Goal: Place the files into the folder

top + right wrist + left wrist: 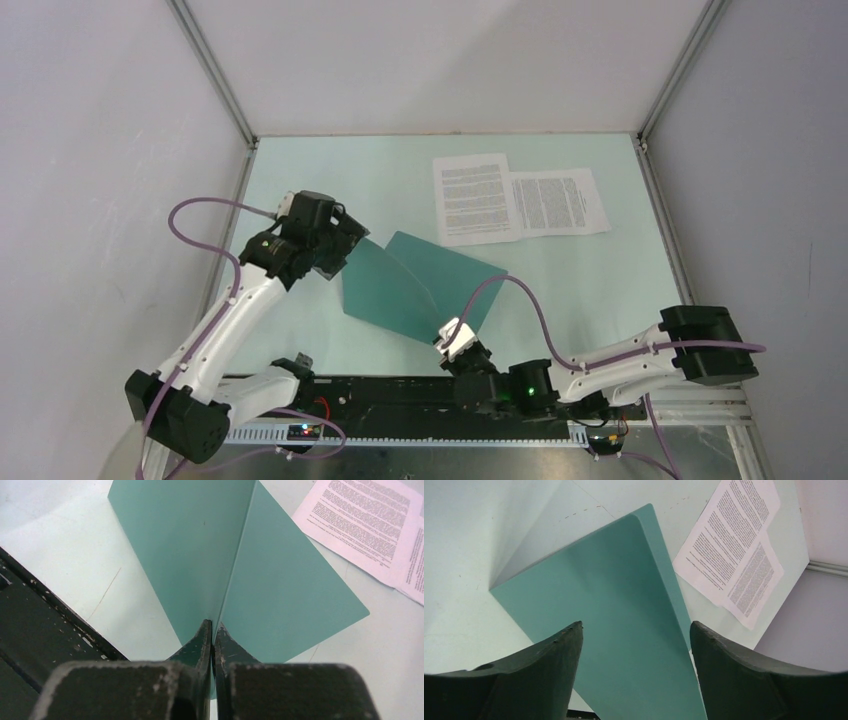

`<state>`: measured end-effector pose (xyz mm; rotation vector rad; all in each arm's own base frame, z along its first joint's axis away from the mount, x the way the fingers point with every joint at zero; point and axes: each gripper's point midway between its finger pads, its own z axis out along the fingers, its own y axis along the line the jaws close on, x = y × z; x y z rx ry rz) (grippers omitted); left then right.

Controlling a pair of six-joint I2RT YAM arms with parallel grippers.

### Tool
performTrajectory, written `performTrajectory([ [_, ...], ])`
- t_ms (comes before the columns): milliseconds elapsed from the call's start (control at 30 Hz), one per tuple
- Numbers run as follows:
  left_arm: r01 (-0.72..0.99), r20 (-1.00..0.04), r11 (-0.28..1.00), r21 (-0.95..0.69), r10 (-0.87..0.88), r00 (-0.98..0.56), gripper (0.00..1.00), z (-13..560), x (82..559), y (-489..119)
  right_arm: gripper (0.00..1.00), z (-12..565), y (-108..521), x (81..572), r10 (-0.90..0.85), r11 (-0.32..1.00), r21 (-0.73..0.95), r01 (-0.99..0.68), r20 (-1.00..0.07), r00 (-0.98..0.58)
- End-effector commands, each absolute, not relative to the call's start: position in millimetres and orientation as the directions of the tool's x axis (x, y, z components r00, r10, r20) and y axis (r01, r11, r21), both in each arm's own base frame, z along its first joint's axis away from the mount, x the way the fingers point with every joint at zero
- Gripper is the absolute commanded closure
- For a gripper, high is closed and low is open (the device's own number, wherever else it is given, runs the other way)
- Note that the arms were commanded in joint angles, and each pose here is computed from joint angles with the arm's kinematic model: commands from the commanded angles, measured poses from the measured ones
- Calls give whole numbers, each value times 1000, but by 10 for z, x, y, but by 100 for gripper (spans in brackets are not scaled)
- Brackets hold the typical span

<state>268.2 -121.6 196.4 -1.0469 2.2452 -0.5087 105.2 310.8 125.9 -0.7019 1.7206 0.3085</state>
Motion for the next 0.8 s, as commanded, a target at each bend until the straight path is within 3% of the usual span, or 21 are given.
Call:
performTrajectory([
  [0, -577, -360, 597, -557, -800, -480, 22, 1909, 2672, -1151, 92, 1406, 3062, 1102, -327, 797, -242, -553, -943, -58],
  [100, -579, -359, 600, -552, -798, -485, 36, 1863, 2625, -1135, 76, 1419, 3056, 1069, -320, 794, -230, -563, -945, -64],
  [133, -571, -363, 603, -556, -795, -486, 42, 1878, 2611, -1132, 61, 1423, 3054, 1059, -318, 792, -226, -567, -946, -67],
  [167, -567, -365, 605, -559, -793, -487, 46, 1884, 2592, -1125, 54, 1416, 3040, 1037, -319, 787, -220, -576, -945, -75],
  [233, -552, -374, 620, -558, -782, -500, 52, 1886, 2556, -1116, 32, 1417, 3019, 977, -303, 779, -183, -600, -947, -104],
  [300, -526, -387, 648, -551, -757, -527, 57, 1876, 2513, -1121, 24, 1398, 2969, 879, -292, 766, -140, -628, -945, -145],
  [533, -369, -447, 776, -512, -608, -656, 71, 1822, 2333, -1160, 14, 1542, 2724, 582, -192, 725, 74, -684, -933, -304],
  [767, -77, -552, 865, -495, -382, -741, 83, 2067, 2253, -1317, 6, 2043, 2498, 616, -22, 627, 319, -711, -905, -425],
])
